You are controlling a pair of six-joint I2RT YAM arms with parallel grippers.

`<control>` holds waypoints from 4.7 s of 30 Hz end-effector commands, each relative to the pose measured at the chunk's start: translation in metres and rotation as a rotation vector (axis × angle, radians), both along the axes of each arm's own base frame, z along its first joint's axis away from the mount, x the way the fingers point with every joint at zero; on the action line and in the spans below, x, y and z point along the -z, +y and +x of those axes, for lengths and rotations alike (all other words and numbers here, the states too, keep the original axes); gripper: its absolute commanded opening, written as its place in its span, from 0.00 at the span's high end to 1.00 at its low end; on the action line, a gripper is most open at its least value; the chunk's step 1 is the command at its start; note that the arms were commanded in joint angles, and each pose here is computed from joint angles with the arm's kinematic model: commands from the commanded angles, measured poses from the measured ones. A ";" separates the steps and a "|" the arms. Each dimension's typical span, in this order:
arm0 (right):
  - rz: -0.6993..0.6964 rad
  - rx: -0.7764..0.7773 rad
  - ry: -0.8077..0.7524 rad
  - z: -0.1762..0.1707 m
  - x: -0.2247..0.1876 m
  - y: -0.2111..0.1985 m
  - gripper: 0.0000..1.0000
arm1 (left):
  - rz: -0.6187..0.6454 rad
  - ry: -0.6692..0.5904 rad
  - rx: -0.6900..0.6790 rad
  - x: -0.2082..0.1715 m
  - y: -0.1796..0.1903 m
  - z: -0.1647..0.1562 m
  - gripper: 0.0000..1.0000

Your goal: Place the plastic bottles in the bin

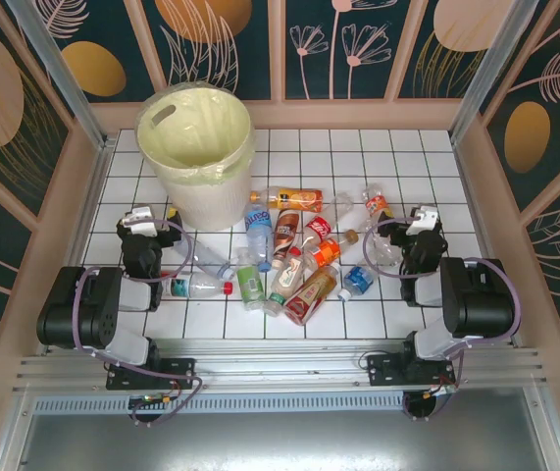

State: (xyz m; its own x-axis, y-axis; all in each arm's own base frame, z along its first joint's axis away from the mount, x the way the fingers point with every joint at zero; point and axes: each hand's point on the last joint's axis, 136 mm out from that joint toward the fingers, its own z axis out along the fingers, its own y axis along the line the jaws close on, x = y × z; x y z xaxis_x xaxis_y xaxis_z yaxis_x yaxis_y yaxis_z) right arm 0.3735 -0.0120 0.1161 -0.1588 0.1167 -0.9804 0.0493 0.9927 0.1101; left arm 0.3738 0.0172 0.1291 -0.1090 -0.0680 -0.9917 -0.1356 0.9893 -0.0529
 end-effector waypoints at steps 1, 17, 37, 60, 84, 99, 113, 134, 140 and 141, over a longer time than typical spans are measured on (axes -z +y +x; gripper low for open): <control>0.007 -0.009 -0.021 0.004 -0.006 0.001 0.01 | 0.005 -0.022 0.007 -0.007 0.000 0.003 0.01; 0.006 -0.008 -0.021 0.004 -0.006 0.000 0.01 | 0.005 -0.022 0.007 -0.007 0.000 0.003 0.01; 0.007 -0.010 -0.021 0.004 -0.006 0.001 0.01 | 0.004 -0.022 0.007 -0.007 0.000 0.003 0.01; 0.106 0.023 0.001 -0.006 -0.065 0.011 0.01 | -0.245 -0.046 0.005 -0.079 -0.006 -0.023 0.01; 0.264 -0.157 0.533 -0.045 -0.043 0.097 0.12 | -0.578 0.341 1.010 -0.124 -0.240 -0.121 0.01; 0.024 -0.164 0.857 -0.052 -0.002 0.088 0.21 | -0.534 0.315 1.172 -0.133 -0.275 -0.124 0.01; -0.171 -0.107 0.926 -0.027 0.027 0.069 0.23 | -0.524 0.322 1.161 -0.127 -0.275 -0.124 0.01; -0.201 -0.059 0.956 0.006 0.065 0.065 0.28 | -0.532 0.339 1.145 -0.122 -0.278 -0.116 0.01; -0.153 -0.014 0.913 0.022 0.060 0.056 0.28 | -0.537 0.346 1.138 -0.121 -0.280 -0.113 0.01; -0.134 0.003 0.908 0.025 0.058 0.053 0.28 | -0.538 0.347 1.135 -0.121 -0.280 -0.112 0.01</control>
